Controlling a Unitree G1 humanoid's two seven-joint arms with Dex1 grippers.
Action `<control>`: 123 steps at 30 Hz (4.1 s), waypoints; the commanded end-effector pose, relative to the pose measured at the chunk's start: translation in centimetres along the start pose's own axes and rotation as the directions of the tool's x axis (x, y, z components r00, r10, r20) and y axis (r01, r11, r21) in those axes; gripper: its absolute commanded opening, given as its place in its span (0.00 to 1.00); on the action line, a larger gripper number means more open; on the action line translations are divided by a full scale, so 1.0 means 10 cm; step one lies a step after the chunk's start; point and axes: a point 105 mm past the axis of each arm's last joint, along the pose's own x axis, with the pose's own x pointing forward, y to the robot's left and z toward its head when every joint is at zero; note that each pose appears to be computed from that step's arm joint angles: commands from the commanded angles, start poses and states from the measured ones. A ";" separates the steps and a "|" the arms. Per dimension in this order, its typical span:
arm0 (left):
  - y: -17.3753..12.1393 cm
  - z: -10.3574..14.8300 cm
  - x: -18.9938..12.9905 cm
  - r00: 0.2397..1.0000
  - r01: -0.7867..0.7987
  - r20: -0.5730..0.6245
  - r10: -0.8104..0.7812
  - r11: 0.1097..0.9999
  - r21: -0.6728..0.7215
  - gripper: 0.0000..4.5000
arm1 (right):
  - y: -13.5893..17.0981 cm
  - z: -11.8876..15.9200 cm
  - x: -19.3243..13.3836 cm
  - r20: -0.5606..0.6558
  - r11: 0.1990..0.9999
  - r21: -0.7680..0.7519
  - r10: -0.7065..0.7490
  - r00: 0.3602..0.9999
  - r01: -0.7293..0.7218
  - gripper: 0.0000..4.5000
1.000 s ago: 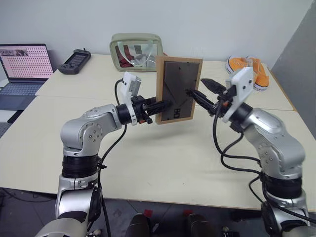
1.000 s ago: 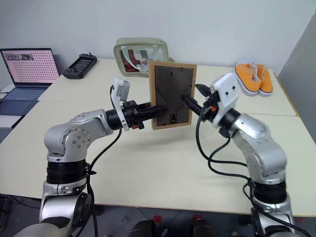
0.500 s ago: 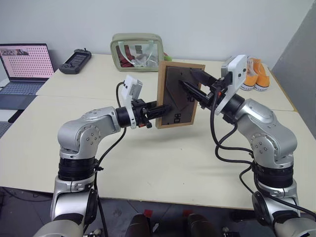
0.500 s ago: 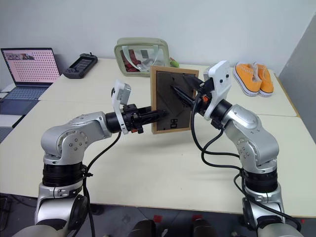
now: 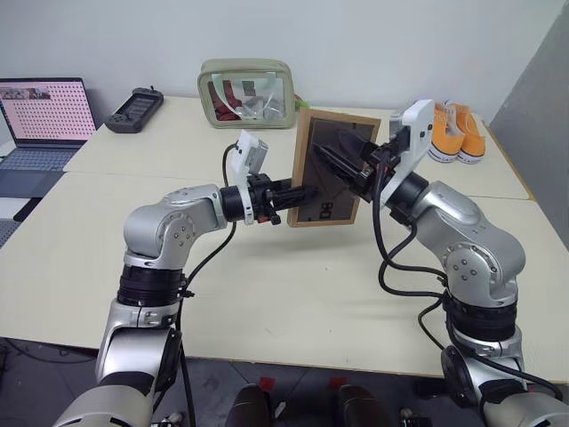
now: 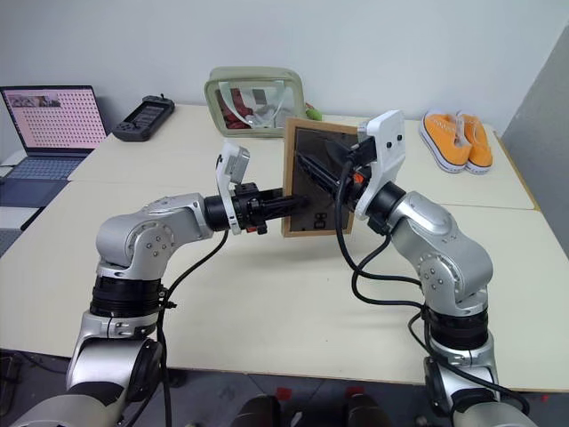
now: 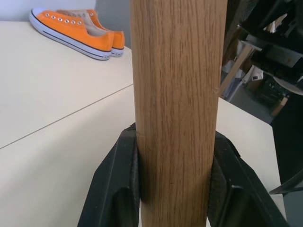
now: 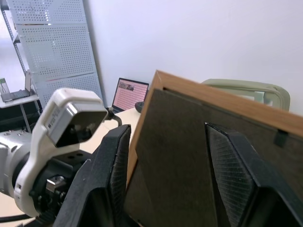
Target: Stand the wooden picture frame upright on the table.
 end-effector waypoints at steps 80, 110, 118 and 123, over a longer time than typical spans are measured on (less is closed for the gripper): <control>-0.05 0.45 0.13 0.990 0.118 0.079 -0.121 0.992 0.040 0.29 | -0.43 -0.10 -0.46 -0.163 0.972 -0.219 -0.119 0.979 0.082 0.58; -0.31 -0.10 -0.37 0.967 0.100 -0.143 -0.213 0.825 -0.557 0.29 | -0.79 -0.69 -1.02 -0.261 -0.049 -0.965 0.077 0.962 -0.258 0.58; -0.38 -0.06 -0.35 0.965 0.104 -0.138 -0.222 0.811 -0.576 0.29 | -0.71 -0.69 -0.76 -0.097 -0.169 -0.983 0.172 0.980 -0.068 0.58; -0.37 -0.05 -0.36 0.969 0.085 -0.135 -0.206 0.796 -0.599 0.29 | -0.71 -0.56 -0.67 -0.023 -0.203 -0.979 0.198 0.980 0.018 0.58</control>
